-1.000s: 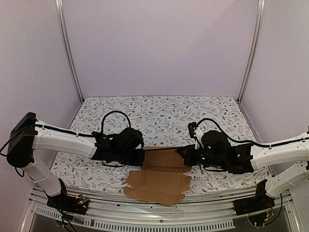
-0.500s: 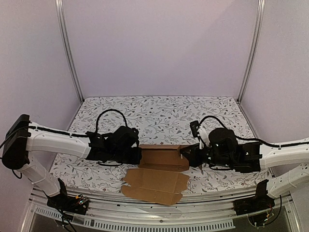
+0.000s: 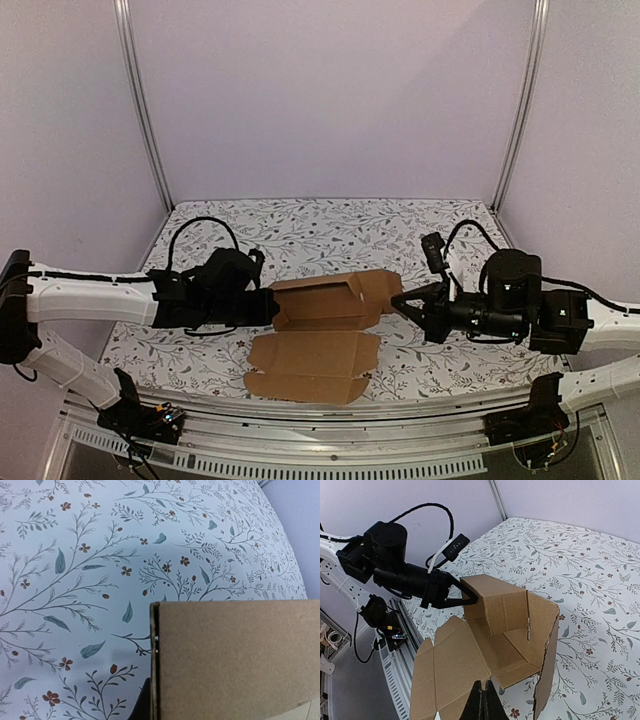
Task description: Fold the paper box
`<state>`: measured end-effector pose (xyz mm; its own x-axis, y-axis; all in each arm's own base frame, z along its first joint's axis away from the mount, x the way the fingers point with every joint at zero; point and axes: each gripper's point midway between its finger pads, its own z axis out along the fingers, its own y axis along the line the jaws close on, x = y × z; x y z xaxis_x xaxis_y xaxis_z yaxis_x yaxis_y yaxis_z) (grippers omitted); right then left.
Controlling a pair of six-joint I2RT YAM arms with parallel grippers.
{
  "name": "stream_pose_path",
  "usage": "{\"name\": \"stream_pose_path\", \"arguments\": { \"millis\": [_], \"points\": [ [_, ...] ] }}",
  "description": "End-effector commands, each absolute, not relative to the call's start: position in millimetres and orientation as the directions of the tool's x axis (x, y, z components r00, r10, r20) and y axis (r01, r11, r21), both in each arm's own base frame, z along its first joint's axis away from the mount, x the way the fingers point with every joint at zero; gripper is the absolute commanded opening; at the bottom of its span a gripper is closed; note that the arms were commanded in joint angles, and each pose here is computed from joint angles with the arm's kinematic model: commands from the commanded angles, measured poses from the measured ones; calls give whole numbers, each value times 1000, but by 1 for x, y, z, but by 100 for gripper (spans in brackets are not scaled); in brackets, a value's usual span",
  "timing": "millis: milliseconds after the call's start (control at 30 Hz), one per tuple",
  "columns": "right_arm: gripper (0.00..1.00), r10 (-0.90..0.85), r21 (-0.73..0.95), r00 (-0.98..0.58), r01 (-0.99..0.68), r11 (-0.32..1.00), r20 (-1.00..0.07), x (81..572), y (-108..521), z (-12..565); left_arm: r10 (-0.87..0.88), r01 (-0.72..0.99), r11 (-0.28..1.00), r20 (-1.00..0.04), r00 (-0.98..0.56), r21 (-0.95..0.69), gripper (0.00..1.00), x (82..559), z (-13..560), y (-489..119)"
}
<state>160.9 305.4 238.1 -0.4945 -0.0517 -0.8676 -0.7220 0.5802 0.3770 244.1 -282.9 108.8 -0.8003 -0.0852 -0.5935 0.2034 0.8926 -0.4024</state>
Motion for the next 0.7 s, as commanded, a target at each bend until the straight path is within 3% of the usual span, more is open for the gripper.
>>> {"name": "stream_pose_path", "arguments": {
  "millis": [0, 300, 667],
  "points": [
    [0, -61, 361, -444, -794, 490, -894, 143, 305, 253, -163, 181, 854, -581, -797, -488, 0, 249, 122, -279],
    [0, 16, 381, -396, -871, 311, -918, 121, 318, 275, -275, 167, 745, -525, -806, -646, 0, 244, 148, -282],
    [0, 154, 383, -351, -842, 379, -924, 148, 325, 293, -315, 206, 646, -502, -805, -735, 0, 238, 178, -291]
  ]
}}
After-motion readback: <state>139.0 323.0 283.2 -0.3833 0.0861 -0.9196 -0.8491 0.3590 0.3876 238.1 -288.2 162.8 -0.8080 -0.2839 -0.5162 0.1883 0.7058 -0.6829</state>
